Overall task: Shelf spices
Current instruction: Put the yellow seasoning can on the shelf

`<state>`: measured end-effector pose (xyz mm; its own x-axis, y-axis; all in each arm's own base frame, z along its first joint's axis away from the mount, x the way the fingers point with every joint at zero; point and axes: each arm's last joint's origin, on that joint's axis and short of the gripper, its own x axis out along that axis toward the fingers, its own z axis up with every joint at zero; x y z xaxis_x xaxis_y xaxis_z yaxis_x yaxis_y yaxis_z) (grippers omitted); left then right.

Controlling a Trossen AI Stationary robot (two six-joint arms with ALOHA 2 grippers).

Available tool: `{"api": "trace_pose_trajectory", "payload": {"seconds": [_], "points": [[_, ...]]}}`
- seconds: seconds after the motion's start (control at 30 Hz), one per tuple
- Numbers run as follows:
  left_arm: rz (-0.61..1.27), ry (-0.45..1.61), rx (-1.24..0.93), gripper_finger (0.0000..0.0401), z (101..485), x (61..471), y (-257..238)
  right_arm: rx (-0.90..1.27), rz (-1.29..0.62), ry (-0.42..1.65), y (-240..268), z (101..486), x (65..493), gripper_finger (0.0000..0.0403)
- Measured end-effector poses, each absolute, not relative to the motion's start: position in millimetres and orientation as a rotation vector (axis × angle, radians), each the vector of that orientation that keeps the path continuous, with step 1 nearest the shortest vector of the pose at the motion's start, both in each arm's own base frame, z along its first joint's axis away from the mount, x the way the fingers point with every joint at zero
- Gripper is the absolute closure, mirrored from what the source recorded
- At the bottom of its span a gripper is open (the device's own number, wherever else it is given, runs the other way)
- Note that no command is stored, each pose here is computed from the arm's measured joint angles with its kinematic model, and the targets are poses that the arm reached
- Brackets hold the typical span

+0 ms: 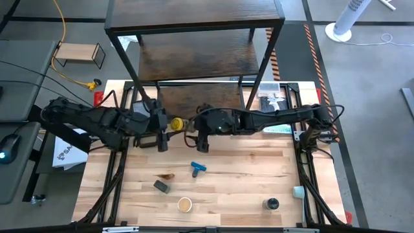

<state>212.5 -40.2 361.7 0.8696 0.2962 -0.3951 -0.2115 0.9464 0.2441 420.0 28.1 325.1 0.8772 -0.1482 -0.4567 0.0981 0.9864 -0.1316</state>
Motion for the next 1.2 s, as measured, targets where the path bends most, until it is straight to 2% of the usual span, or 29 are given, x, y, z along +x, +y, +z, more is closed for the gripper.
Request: {"api": "trace_pose_trajectory", "payload": {"seconds": [0.13,0.4,0.53,0.73,0.97,1.03,1.13,1.2], "points": [[0.263,0.449,0.195,0.0182,360,216,-39,-0.112,-0.2,0.432,23,325,426,0.0086],[0.26,0.407,0.194,0.0182,363,221,-39,-0.133,-0.165,0.421,22,326,428,0.009],[0.265,0.398,0.197,0.0182,364,222,-37,-0.152,-0.156,0.427,22,323,429,0.0116],[0.248,0.395,0.196,0.0182,365,221,-37,-0.173,-0.199,0.434,22,322,429,0.0191],[0.235,0.382,0.162,0.0182,369,214,-37,-0.168,-0.203,0.421,22,323,430,0.0191],[0.232,0.391,0.111,0.0158,369,208,-36,-0.135,-0.209,0.413,22,324,430,0.0191],[0.241,0.453,0.006,0.0096,366,191,-36,-0.057,-0.264,0.429,19,319,430,0.0191],[0.237,0.492,-0.069,0.0074,365,179,-38,-0.033,-0.293,0.446,18,313,432,0.0191]]}}
